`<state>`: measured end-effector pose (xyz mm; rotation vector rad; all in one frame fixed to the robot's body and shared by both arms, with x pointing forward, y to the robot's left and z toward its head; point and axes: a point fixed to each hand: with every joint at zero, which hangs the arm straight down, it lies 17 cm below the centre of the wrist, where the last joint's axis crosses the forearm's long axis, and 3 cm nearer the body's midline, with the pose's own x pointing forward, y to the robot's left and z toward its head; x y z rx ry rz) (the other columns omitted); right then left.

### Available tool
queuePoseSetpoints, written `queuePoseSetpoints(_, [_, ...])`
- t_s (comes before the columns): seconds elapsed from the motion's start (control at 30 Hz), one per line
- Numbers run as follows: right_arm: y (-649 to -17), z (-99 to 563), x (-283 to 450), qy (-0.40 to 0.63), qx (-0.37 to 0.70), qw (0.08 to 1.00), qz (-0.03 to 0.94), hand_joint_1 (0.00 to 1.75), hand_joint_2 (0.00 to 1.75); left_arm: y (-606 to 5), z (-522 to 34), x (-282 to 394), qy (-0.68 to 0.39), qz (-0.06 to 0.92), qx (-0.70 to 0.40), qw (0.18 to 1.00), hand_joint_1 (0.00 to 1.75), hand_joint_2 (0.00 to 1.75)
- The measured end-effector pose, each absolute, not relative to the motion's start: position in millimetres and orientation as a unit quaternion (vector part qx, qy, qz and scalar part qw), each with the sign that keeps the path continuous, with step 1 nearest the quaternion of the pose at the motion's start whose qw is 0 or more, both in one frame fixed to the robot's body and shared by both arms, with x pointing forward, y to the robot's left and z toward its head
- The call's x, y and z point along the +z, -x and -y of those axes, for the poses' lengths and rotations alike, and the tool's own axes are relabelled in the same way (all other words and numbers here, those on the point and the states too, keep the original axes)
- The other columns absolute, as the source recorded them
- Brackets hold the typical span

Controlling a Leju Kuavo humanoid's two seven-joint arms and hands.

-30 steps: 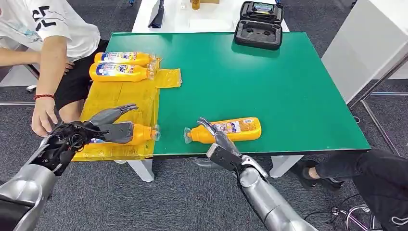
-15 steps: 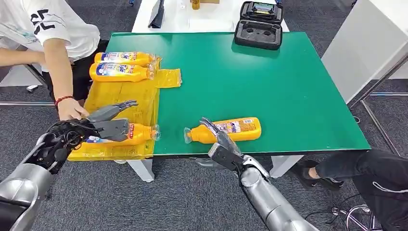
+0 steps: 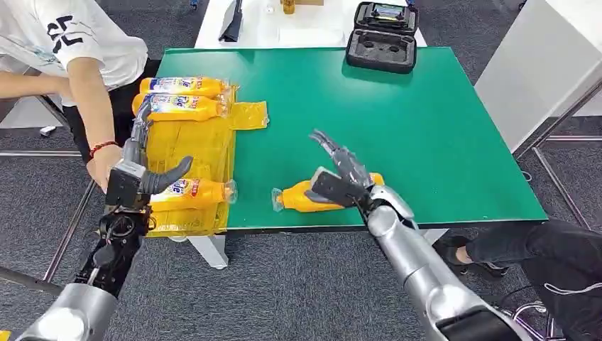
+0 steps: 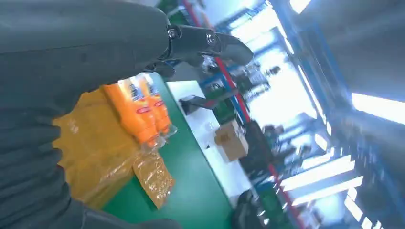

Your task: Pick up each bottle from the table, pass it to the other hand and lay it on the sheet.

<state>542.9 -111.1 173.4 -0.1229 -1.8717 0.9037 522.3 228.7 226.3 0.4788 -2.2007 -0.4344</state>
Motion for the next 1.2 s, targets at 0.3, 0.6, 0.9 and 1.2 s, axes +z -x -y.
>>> queuePoseSetpoints(0.3, [-582,163,169,0.105,0.448,0.552,0.695,0.00,1.75,-514,-238,217,-0.188,0.874,-0.129,0.429,0.00,1.75])
queuePoseSetpoints(0.6, [-566,188,127,0.049,0.497,0.598,0.627,0.00,1.75,-515,-239,211,-0.195,0.869,-0.121,0.438,0.00,1.75])
queuePoseSetpoints(0.9, [-558,200,105,0.052,0.526,0.607,0.594,0.00,1.75,-516,-240,206,-0.198,0.866,-0.116,0.445,0.00,1.75])
queuePoseSetpoints(1.2, [-560,192,92,0.078,0.553,0.602,0.570,0.00,1.75,-516,-236,201,-0.199,0.863,-0.121,0.448,0.00,1.75])
